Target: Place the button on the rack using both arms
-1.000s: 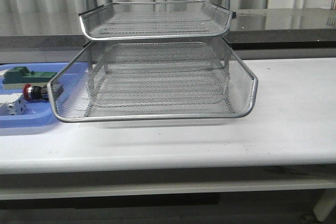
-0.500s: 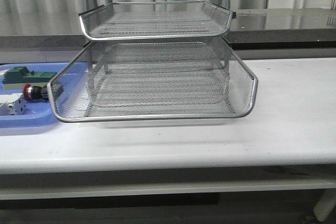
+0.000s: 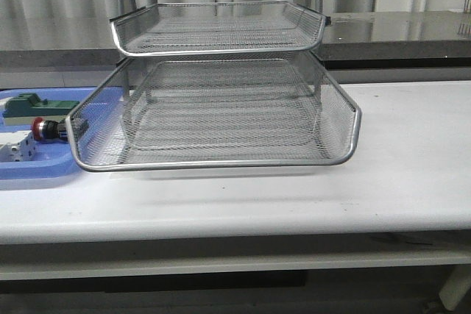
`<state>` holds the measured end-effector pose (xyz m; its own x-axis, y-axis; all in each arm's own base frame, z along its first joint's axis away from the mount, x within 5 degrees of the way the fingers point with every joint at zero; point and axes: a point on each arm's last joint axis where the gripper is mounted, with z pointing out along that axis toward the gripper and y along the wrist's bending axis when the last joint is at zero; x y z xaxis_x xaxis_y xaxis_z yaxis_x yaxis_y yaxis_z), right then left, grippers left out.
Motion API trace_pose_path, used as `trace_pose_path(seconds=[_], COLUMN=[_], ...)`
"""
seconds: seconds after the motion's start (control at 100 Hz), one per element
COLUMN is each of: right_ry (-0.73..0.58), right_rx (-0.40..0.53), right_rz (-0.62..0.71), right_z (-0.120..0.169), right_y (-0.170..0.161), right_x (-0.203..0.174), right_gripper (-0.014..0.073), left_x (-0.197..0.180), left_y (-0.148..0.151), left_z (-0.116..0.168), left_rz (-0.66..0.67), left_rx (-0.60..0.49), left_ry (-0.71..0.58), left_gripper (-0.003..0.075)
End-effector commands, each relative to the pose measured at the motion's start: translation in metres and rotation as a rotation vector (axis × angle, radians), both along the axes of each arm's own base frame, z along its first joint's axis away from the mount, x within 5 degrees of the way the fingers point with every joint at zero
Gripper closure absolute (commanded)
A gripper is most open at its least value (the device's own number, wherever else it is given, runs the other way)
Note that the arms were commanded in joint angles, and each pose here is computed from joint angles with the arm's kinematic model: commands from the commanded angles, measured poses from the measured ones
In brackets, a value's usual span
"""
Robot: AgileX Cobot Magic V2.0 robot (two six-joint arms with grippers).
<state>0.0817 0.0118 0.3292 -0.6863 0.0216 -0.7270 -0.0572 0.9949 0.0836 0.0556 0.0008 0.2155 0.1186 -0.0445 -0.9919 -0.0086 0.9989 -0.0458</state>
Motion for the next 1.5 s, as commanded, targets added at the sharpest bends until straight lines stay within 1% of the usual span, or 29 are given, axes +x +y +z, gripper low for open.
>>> trace_pose_path(seconds=[0.0, 0.09, 0.23, 0.37, 0.53, 0.67, 0.79, 0.88, 1.11, 1.22, 1.32, 1.36, 1.41, 1.46, 1.49], right_ry=[-0.09, -0.09, -0.09, -0.09, -0.09, -0.09, -0.09, -0.09, -0.09, -0.09, -0.09, -0.09, -0.09, -0.09, -0.09], right_rx=[0.001, 0.001, 0.001, 0.001, 0.001, 0.001, 0.001, 0.001, 0.001, 0.001, 0.001, 0.001, 0.001, 0.001, 0.001], right_rz=[-0.004, -0.004, -0.004, -0.004, -0.004, -0.004, -0.004, -0.004, -0.004, -0.004, -0.004, -0.004, -0.004, -0.004, -0.004], right_z=[0.014, 0.014, 0.014, 0.014, 0.014, 0.014, 0.014, 0.014, 0.014, 0.014, 0.014, 0.014, 0.014, 0.014, 0.014], right_y=[-0.001, -0.001, -0.001, -0.001, -0.001, -0.001, -0.001, -0.001, -0.001, -0.001, -0.001, -0.001, -0.001, -0.001, -0.001], right_x=[0.002, 0.002, 0.002, 0.002, 0.002, 0.002, 0.002, 0.002, 0.002, 0.002, 0.002, 0.002, 0.002, 0.002, 0.002], right_gripper=[0.0662, 0.0662, 0.0662, 0.0662, 0.0662, 0.0662, 0.0662, 0.0662, 0.0662, 0.0662, 0.0662, 0.0662, 0.0662, 0.0662, 0.0662], left_x=[-0.004, -0.005, -0.003, 0.012, 0.047, 0.085, 0.119, 0.147, 0.207, 0.227, 0.237, 0.238, 0.239, 0.239, 0.239], left_y=[0.0, 0.0, -0.001, -0.001, 0.003, 0.004, 0.005, 0.006, 0.007, 0.007, 0.006, 0.006, 0.006, 0.006, 0.006], left_z=[0.008, 0.021, 0.055, 0.093, 0.127, 0.144, 0.151, 0.151, 0.14, 0.133, 0.127, 0.125, 0.124, 0.124, 0.124], left_rz=[-0.002, -0.01, -0.014, -0.01, 0.02, 0.012, -0.005, -0.025, -0.073, -0.083, -0.094, -0.096, -0.097, -0.097, -0.097], left_rx=[-0.045, -0.092, -0.09, -0.068, 0.002, 0.102, 0.161, 0.218, 0.306, 0.304, 0.285, 0.283, 0.282, 0.282, 0.282], left_ry=[-0.093, -0.018, 0.114, 0.271, 0.447, 0.575, 0.672, 0.744, 0.885, 0.927, 0.946, 0.952, 0.954, 0.954, 0.954], left_gripper=[0.0741, 0.0741, 0.0741, 0.0741, 0.0741, 0.0741, 0.0741, 0.0741, 0.0741, 0.074, 0.0736, 0.072, 0.0679, 0.0616, 0.0557])
